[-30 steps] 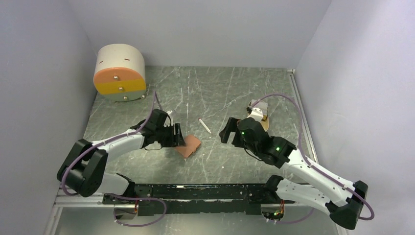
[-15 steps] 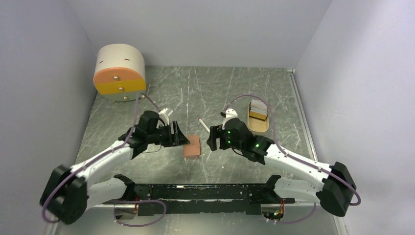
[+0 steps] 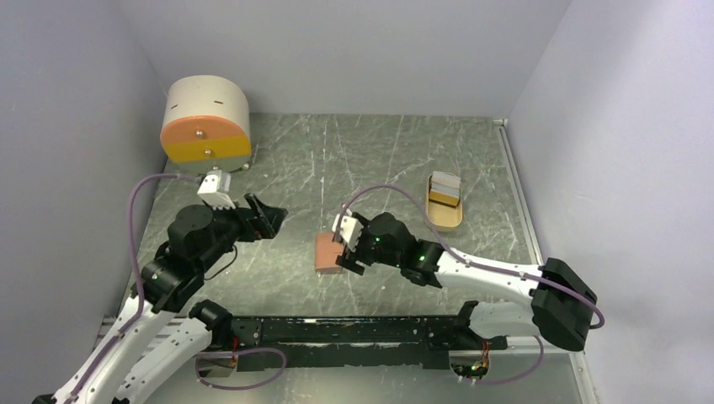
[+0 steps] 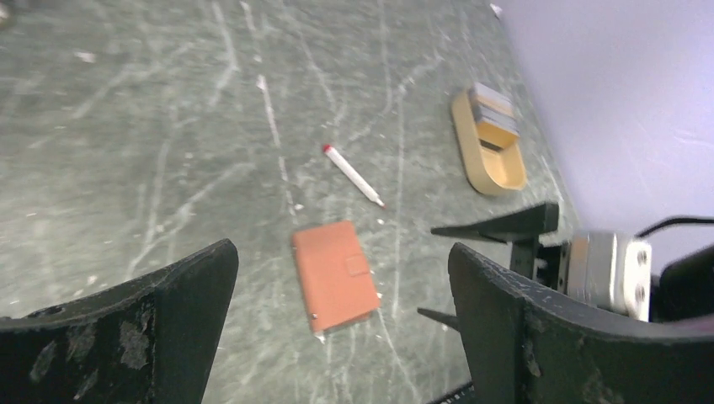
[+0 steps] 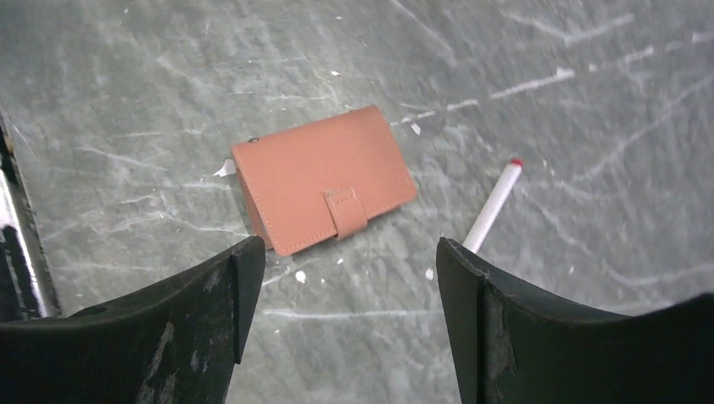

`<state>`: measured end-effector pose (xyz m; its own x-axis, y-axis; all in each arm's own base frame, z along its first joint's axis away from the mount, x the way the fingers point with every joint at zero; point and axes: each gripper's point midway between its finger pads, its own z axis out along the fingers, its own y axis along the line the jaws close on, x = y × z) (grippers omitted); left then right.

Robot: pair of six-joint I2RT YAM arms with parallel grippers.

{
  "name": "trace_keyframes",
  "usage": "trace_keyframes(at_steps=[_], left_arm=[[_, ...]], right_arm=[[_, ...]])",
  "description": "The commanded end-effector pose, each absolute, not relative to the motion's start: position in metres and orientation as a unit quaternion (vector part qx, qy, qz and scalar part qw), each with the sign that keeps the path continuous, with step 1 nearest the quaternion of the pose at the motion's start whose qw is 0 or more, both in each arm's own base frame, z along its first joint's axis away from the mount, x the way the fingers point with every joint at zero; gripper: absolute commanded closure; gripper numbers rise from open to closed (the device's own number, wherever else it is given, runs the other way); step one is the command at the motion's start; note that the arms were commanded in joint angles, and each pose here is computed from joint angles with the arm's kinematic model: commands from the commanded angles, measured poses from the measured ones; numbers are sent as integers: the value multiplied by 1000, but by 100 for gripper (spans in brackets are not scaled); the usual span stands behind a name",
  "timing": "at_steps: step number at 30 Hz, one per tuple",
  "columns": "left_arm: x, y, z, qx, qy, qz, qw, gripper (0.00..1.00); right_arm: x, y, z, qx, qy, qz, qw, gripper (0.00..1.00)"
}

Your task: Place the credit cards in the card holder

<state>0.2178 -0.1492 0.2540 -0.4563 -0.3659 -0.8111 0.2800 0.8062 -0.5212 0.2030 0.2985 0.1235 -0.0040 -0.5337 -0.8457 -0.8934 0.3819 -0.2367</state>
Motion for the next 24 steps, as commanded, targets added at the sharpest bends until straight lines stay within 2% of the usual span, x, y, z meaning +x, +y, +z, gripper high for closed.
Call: trace_keyframes(at_steps=[1, 7, 15, 17, 24], left_arm=[[216, -108, 256, -68, 796, -228, 557, 0], [209, -87, 263, -93, 781, -206, 582, 0], [203, -79, 270, -108, 767, -212, 596, 2], [202, -78, 271, -110, 765, -213, 598, 2], [202, -75, 271, -117, 762, -209, 602, 4]], right_arm=[[193, 323, 118, -632, 575, 159, 494, 23], [194, 335, 91, -671, 545, 88, 495, 27], [188, 348, 64, -686, 541, 95, 477, 32], [184, 349, 49, -704, 542, 84, 451, 34], [192, 350, 31, -723, 534, 25, 437, 35]])
